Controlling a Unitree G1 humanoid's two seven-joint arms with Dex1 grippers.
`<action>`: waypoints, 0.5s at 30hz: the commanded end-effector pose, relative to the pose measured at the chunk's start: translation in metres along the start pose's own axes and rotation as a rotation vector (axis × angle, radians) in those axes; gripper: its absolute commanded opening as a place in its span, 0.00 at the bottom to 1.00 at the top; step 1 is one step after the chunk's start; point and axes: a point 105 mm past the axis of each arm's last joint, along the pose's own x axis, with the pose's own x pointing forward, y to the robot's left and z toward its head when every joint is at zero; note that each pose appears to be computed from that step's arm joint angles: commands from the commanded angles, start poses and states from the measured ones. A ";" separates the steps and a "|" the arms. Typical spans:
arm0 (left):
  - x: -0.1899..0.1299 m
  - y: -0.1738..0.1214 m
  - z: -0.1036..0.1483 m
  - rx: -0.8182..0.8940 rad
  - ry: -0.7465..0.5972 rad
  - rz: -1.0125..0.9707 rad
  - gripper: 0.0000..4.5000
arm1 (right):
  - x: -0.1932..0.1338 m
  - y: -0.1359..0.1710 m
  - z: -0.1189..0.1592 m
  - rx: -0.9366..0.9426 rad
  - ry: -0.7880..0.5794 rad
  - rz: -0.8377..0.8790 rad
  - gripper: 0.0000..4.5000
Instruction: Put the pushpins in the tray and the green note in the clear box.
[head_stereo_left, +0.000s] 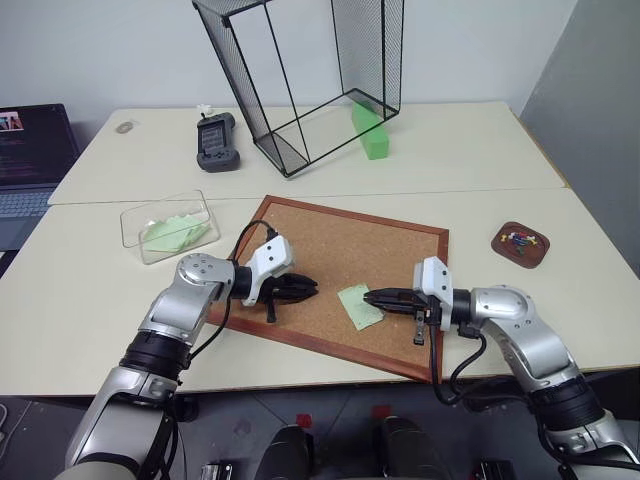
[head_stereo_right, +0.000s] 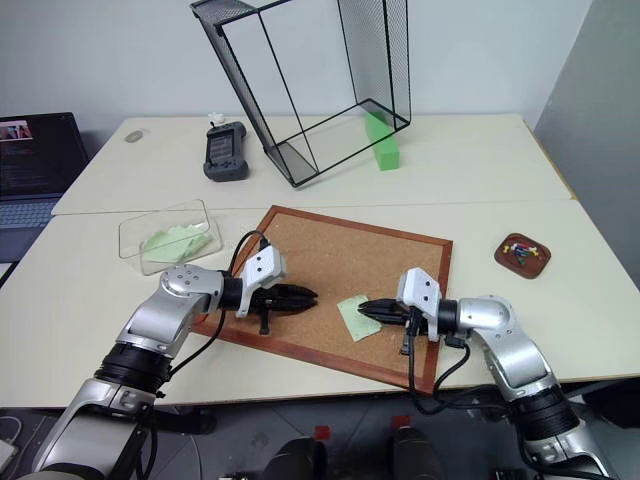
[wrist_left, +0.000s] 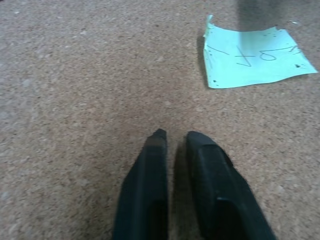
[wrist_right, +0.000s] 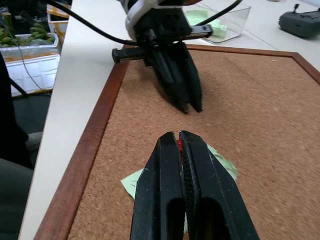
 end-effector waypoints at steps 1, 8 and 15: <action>0.001 -0.001 -0.012 -0.018 0.041 0.015 0.35 | -0.025 -0.023 0.019 -0.005 -0.050 -0.148 0.00; 0.006 -0.001 -0.019 -0.022 0.056 0.022 0.38 | -0.077 -0.059 0.014 0.043 -0.014 -0.436 0.00; 0.008 -0.002 -0.018 -0.036 0.043 0.003 0.11 | -0.139 -0.107 -0.002 0.067 0.057 -0.791 0.00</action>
